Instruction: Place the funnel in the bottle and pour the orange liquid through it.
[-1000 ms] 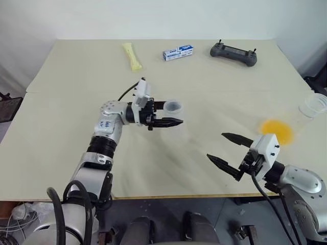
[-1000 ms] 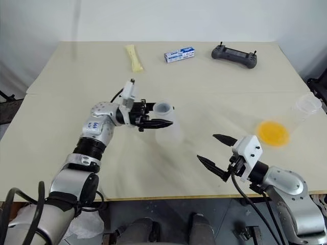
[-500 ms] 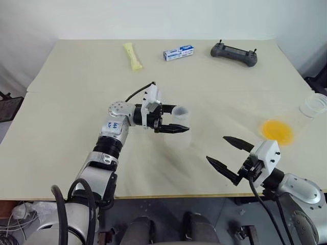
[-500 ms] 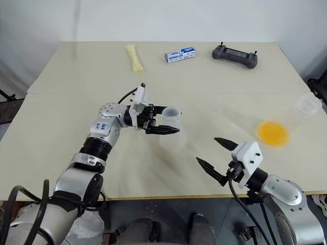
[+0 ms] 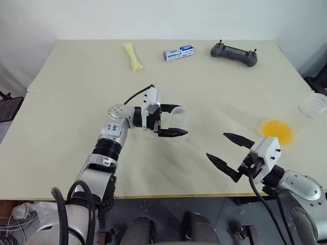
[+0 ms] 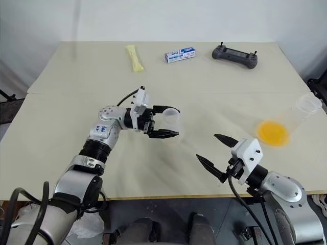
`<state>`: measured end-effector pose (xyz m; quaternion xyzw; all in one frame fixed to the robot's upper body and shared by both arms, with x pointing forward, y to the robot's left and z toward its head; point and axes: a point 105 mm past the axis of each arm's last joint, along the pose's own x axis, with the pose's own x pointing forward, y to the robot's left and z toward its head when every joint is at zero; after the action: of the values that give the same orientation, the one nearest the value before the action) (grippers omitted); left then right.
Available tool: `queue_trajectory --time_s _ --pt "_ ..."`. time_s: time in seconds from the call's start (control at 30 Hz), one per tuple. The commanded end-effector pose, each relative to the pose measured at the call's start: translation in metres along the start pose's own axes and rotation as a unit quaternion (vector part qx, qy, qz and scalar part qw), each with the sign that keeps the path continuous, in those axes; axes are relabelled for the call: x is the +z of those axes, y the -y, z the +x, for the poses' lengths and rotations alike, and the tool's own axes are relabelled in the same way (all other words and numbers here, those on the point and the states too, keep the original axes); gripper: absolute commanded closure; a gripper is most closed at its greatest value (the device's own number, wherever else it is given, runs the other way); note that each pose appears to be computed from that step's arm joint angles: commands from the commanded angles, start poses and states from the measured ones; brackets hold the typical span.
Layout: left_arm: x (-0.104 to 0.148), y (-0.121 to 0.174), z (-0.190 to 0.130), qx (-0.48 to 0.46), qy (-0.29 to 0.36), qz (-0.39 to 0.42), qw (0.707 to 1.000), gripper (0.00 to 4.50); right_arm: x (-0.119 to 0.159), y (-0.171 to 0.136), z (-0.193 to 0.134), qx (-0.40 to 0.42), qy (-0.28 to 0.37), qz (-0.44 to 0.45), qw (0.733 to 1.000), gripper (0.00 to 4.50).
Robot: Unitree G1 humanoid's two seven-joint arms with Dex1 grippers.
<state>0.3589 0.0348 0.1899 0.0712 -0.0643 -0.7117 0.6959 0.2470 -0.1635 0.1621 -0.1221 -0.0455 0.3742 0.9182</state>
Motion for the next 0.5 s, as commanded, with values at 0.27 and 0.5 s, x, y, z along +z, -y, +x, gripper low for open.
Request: queue_trajectory --time_s 0.27,0.5 --pt "0.006 -0.015 -0.014 0.04 0.0 0.014 0.999 0.02 0.009 0.006 0.001 0.003 0.014 -0.026 1.0 0.0" --pt "0.013 -0.021 -0.033 0.055 -0.007 0.011 0.998 0.02 0.009 0.004 0.0 0.008 0.013 -0.026 1.0 0.0"
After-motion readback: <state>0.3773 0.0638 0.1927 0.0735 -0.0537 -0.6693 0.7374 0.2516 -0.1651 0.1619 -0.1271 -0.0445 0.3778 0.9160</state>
